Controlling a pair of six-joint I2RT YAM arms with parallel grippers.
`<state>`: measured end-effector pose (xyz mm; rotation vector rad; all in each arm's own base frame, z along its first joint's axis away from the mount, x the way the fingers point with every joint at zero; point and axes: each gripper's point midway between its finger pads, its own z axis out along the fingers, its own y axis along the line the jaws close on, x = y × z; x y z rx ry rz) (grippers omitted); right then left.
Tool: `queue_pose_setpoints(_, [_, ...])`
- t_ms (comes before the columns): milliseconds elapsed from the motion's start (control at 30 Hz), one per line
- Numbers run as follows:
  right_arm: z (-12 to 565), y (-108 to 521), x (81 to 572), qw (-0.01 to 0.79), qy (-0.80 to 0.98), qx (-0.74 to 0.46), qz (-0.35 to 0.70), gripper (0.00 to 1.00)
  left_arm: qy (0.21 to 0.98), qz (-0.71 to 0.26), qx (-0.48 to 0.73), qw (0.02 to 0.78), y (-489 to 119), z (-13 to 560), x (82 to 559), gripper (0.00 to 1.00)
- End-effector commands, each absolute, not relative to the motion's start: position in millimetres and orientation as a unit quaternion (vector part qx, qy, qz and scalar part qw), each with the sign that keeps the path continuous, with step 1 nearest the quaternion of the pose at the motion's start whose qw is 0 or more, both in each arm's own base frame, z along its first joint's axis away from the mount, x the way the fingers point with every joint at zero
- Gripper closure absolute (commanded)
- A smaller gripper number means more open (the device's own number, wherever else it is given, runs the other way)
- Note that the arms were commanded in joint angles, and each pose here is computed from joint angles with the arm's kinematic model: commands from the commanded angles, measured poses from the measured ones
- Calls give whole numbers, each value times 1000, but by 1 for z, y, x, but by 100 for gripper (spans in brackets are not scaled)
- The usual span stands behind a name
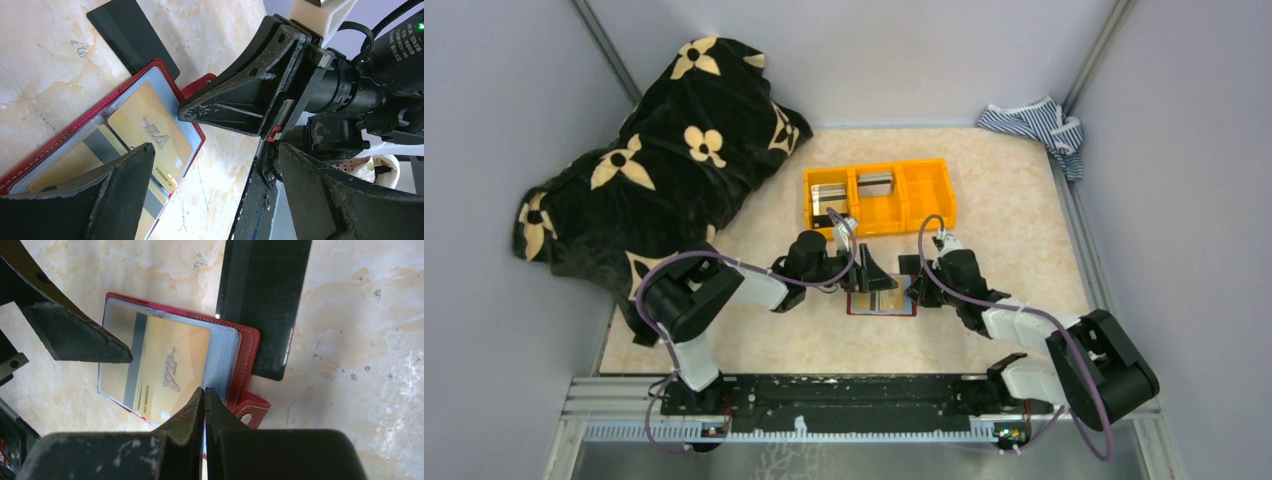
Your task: Take the credit cards out of the card holder
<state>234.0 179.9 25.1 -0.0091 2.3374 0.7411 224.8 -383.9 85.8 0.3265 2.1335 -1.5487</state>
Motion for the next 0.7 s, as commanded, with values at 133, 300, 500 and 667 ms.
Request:
queue_pose_setpoints(133, [13,179,238,341,895,6,286,100,775,-578,121,226,-383,88,215,1])
queue_pose_setpoints(300, [12,179,237,339,896,6,286,100,781,-573,109,223,-378,86,213,1])
queue_pose_setpoints(500, [9,180,235,335,897,6,290,100,806,-533,94,241,-366,81,218,1])
queue_pose_setpoints(667, [9,181,233,334,896,7,294,100,827,-501,79,241,-358,69,222,1])
